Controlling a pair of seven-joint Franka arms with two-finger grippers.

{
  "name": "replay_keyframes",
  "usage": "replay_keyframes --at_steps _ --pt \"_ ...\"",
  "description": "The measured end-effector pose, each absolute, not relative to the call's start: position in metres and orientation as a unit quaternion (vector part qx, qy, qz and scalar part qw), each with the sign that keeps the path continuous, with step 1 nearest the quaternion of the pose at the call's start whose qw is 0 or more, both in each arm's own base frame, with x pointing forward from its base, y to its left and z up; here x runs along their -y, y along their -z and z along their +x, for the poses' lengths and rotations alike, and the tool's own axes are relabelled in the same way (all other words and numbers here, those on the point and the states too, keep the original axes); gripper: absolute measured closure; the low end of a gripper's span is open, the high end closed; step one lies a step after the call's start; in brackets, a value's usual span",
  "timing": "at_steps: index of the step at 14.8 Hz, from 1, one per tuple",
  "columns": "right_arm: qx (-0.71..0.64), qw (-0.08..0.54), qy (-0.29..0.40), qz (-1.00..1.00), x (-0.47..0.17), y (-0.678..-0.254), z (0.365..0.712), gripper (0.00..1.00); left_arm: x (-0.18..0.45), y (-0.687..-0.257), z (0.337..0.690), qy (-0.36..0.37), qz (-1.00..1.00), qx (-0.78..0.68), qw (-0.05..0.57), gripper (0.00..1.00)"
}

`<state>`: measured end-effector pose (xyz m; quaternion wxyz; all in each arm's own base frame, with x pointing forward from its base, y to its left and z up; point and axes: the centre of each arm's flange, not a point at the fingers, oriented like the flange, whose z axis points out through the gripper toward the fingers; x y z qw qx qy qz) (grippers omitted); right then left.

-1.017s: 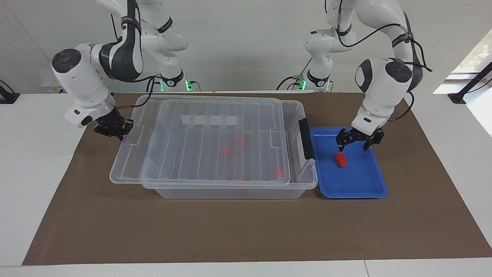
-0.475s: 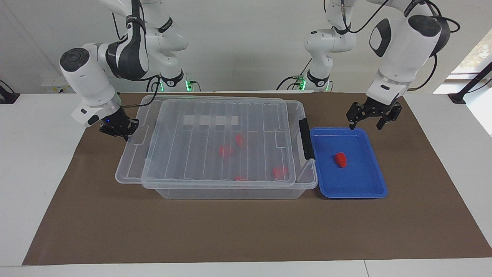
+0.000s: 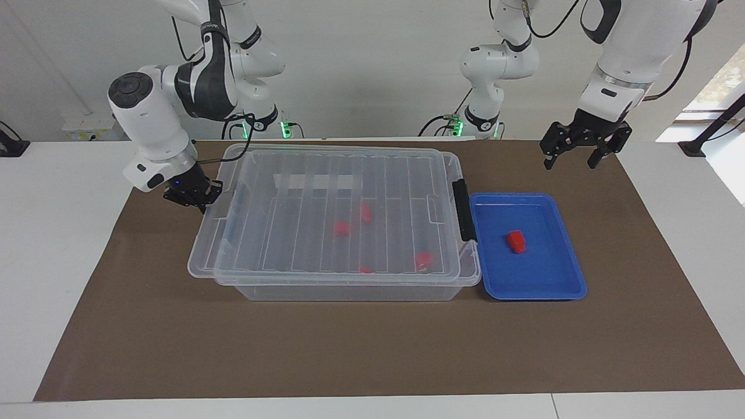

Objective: Place red block in blue tray from box

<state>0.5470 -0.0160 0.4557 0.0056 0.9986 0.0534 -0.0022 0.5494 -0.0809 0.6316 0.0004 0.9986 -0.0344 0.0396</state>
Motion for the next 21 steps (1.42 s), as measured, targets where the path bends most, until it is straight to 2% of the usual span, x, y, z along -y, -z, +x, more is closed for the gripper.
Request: replay_keyframes --at_steps 10,12,13,14,16,21 --pt "-0.054 0.006 0.004 0.999 0.014 -0.458 0.548 0.99 0.076 -0.635 0.547 -0.04 0.998 0.04 0.0 0.0" --pt "-0.059 0.005 0.02 0.998 0.009 -0.468 0.549 0.99 0.074 -0.634 0.546 -0.034 0.999 0.039 0.0 0.0" --pt "-0.059 0.004 0.027 0.998 0.008 -0.48 0.55 0.93 0.074 -0.634 0.546 -0.033 0.999 0.039 -0.001 0.0" --pt "-0.058 0.004 0.034 0.998 0.008 -0.495 0.551 0.93 0.073 -0.634 0.545 -0.032 0.999 0.039 -0.001 0.0" --pt "-0.053 0.003 0.047 0.997 0.014 -0.526 0.548 0.8 0.072 -0.634 0.545 -0.032 0.999 0.037 -0.001 0.0" --pt "-0.041 -0.002 0.077 0.996 0.027 -0.572 0.523 0.27 0.066 -0.634 0.544 -0.027 0.999 0.032 -0.001 0.0"
